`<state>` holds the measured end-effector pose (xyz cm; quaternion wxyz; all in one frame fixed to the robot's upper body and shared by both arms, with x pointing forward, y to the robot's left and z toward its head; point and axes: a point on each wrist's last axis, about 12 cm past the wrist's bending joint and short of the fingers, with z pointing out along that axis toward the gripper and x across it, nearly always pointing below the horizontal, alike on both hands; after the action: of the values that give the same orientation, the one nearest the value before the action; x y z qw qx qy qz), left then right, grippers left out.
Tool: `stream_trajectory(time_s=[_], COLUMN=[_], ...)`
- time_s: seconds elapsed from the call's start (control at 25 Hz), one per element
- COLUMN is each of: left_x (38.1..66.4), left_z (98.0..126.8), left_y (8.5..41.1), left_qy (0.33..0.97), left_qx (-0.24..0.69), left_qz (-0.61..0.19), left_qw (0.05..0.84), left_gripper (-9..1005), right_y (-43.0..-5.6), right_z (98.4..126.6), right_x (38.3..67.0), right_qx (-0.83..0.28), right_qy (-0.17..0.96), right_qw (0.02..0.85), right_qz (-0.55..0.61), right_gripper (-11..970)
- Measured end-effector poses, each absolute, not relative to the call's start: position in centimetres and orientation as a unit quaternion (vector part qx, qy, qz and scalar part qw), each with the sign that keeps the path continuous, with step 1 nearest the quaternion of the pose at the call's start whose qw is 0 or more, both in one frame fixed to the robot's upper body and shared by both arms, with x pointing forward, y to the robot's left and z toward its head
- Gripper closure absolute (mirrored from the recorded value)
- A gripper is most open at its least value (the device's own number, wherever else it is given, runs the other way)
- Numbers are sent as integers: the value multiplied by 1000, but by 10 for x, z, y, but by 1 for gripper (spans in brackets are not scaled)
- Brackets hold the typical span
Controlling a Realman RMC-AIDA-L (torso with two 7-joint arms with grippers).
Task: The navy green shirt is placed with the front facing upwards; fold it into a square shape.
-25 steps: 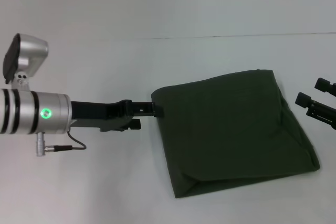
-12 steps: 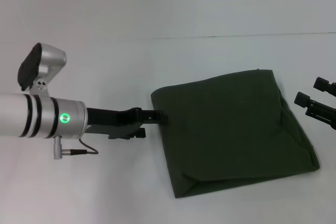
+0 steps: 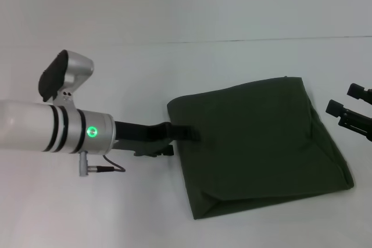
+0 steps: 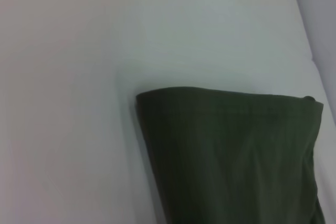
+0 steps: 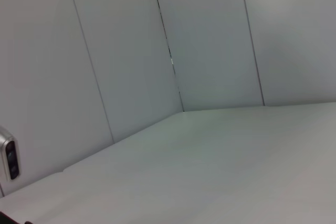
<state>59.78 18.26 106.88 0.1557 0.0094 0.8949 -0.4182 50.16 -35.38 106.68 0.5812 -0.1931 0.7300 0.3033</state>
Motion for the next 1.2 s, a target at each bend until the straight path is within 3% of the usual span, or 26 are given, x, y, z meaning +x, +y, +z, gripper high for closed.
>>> stream_trajectory(time_s=[0.64,1.04,1.2], left_x=[597,597,598], left_z=[1068,1066,1068], left_y=[160,153,153], left_qy=[898,905,902], left_qx=[29,61,72], left_qz=[-413,-394,-394], left_qw=[148,150,158], left_gripper=[74,450,537], right_y=[-355,-354,-353], right_z=[1069,1070,1070], right_x=[505,506,506], right_qx=[-197,-198,-197], right_qy=[728,728,728], right_qw=[583,583,583], right_qz=[301,302,303], right_gripper=[100,101,101])
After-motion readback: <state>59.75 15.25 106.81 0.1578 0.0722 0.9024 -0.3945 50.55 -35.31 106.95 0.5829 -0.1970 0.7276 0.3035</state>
